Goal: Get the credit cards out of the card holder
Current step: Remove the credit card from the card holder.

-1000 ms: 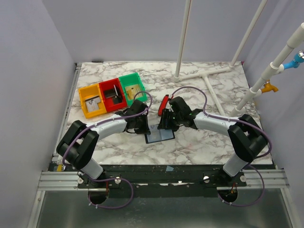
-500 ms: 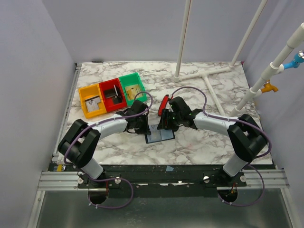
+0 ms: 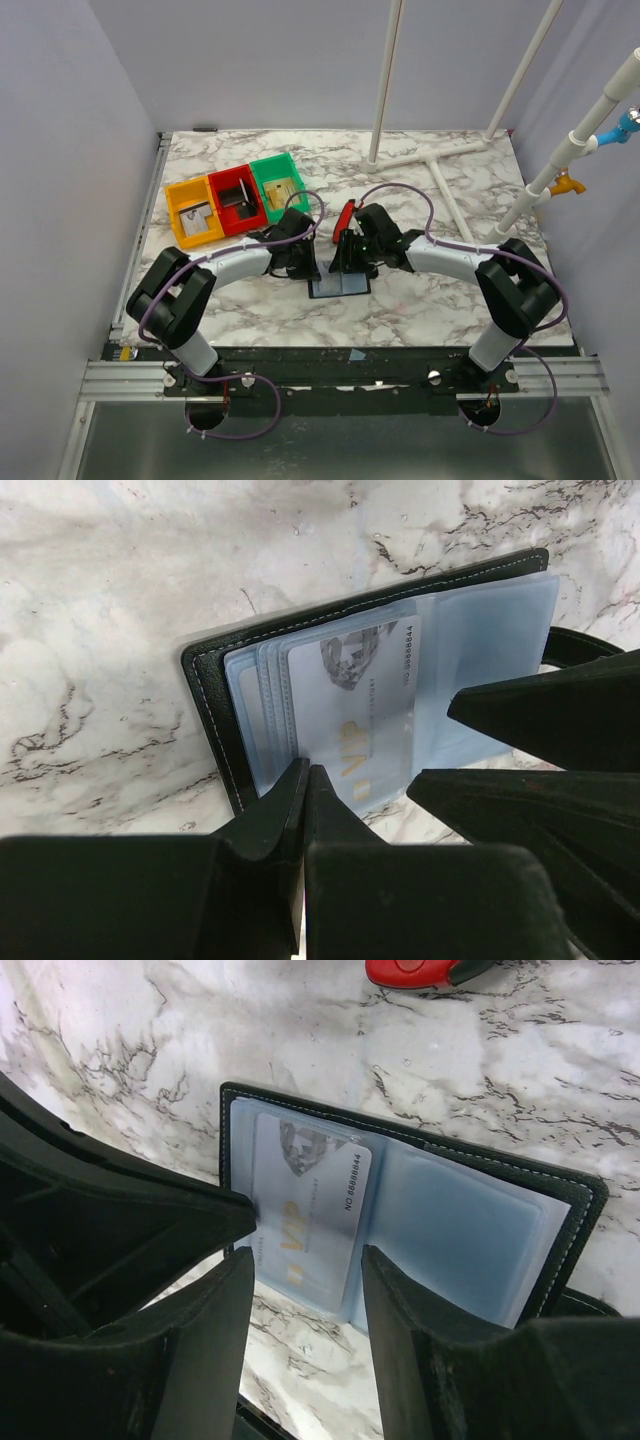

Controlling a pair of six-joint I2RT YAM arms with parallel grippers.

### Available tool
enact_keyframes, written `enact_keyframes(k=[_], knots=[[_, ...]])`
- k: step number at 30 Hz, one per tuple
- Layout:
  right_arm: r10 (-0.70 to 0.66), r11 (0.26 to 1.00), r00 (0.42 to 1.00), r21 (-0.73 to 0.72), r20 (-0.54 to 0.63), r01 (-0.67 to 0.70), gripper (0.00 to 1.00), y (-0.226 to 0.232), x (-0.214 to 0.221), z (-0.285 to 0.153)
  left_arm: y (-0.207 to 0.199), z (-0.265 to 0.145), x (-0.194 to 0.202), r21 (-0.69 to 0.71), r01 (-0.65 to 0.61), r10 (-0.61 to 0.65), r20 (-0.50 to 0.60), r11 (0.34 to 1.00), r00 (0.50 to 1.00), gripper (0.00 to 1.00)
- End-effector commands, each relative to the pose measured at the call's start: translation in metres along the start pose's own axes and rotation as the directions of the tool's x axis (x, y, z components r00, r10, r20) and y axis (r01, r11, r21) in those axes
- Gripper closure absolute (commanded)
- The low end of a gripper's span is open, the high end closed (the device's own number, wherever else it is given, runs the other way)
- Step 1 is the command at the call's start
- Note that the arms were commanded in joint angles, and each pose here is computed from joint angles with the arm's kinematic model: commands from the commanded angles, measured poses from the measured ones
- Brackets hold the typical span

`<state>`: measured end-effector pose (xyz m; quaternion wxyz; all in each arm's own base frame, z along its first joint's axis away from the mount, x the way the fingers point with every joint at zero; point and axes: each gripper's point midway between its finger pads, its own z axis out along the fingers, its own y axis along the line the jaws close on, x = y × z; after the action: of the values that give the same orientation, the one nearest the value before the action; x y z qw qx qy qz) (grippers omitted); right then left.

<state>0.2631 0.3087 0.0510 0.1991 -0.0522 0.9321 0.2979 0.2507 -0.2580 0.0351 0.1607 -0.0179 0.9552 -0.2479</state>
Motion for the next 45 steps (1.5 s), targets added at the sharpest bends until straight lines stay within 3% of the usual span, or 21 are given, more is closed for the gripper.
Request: enact_keyframes(k=[1, 10, 45], knots=[[0.015, 1.0, 1.0, -0.008, 0.001, -0.015, 0.51, -0.001, 0.002, 0.004, 0.002, 0.007, 0.002, -0.025, -0.013, 0.013, -0.018, 1.0, 1.0, 1.0], [0.056, 0.998, 0.998, -0.002, 0.008, -0.056, 0.53, -0.014, 0.004, 0.001, -0.005, 0.008, 0.003, -0.018, -0.026, 0.026, -0.023, 0.999, 0.999, 1.0], [0.254, 0.945, 0.967, -0.208, -0.022, -0.252, 0.54, -0.035, 0.006, -0.003, -0.022, 0.022, 0.005, -0.004, -0.035, 0.035, -0.056, 0.999, 0.998, 1.0]])
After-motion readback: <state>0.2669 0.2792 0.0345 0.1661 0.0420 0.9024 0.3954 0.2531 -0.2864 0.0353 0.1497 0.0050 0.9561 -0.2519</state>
